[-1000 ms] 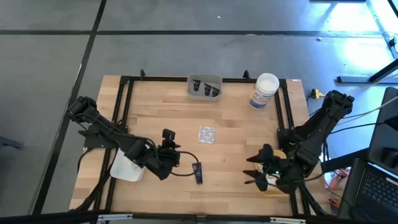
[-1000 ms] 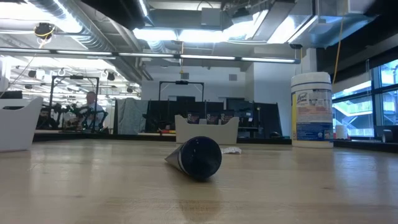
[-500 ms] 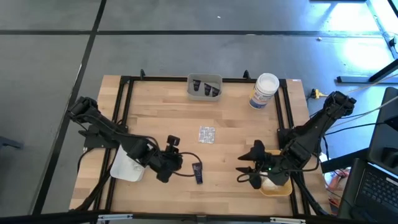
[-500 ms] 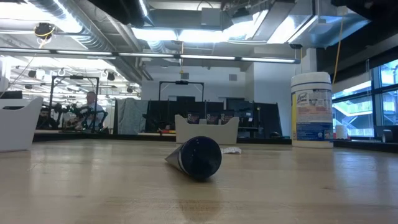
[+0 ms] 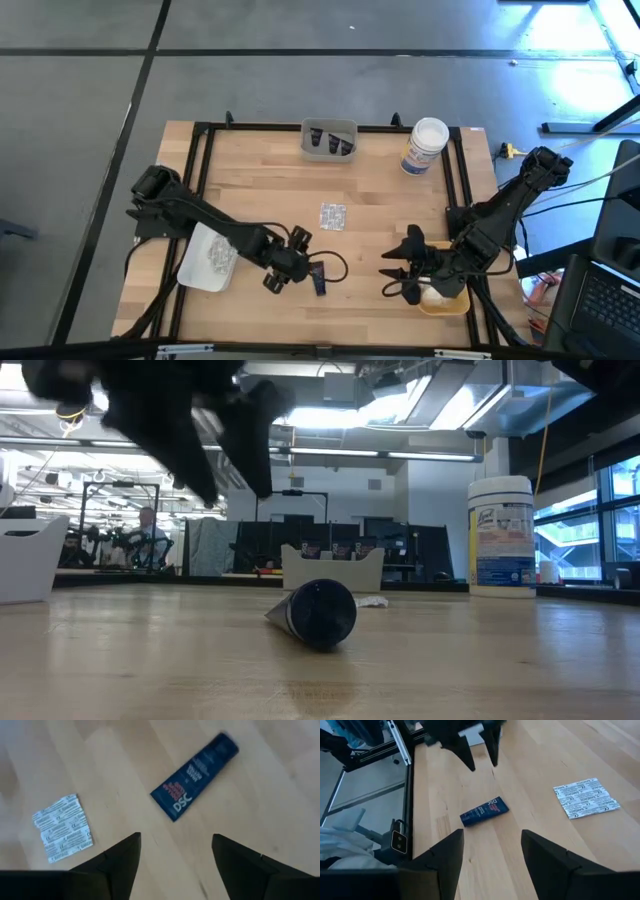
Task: Pick & Place Travel size toiletries
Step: Put the shave cream into the gray bin
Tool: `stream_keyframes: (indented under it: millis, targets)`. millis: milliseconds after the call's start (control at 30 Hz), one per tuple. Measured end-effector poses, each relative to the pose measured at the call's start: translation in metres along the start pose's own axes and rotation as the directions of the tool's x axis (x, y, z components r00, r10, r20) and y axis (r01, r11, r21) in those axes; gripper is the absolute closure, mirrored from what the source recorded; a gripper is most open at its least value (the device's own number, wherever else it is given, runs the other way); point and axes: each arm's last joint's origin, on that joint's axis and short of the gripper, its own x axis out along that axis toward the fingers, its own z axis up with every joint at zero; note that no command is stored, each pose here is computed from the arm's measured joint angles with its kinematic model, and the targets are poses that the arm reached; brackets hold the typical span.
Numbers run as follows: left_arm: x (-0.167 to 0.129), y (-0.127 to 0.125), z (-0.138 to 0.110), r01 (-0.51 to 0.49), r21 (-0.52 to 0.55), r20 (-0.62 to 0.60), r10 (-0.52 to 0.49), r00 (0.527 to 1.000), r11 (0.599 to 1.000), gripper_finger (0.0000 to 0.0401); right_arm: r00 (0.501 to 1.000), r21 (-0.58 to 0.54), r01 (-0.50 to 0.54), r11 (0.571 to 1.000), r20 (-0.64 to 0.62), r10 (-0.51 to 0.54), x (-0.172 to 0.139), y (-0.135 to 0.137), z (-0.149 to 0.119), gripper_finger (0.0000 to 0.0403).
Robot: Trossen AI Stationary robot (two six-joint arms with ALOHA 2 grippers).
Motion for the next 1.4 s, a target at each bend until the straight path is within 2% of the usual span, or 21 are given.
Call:
stream_keyframes:
  millis: [200, 333, 467, 867, 1133, 1400]
  targets:
    - [0.021, -0.005, 0.000, 0.008, 0.223, -0.033, -0.001, 0.999, 0.975, 0.0148, 1.000, -0.007, 0.001, 1.000, 0.002, -0.001, 0.000, 0.000, 0.000, 0.0196]
    - [0.035, -0.006, 0.008, -0.030, 0.296, 0.024, 0.024, 0.999, 0.955, 0.0148, 1.000, -0.020, 0.002, 1.000, 0.003, -0.002, 0.000, 0.000, 0.000, 0.0193]
    - [0.045, -0.011, 0.009, -0.014, 0.363, 0.029, 0.004, 1.000, 0.932, 0.0148, 1.000, -0.024, 0.001, 1.000, 0.003, -0.001, 0.000, 0.000, 0.000, 0.0197]
    - [0.043, -0.020, 0.028, -0.006, 0.398, 0.227, -0.092, 0.969, 0.917, 0.0156, 1.000, -0.040, 0.002, 0.999, 0.009, -0.002, 0.001, 0.000, 0.002, 0.0213]
    - [0.070, -0.031, 0.028, 0.026, 0.447, 0.202, -0.129, 0.971, 0.894, 0.0170, 1.000, -0.039, 0.001, 0.999, 0.011, 0.000, 0.001, 0.000, 0.002, 0.0202]
    - [0.076, -0.036, 0.036, 0.024, 0.473, 0.205, -0.136, 0.969, 0.881, 0.0176, 1.000, -0.037, -0.001, 0.999, 0.012, 0.002, 0.001, 0.000, 0.002, 0.0191]
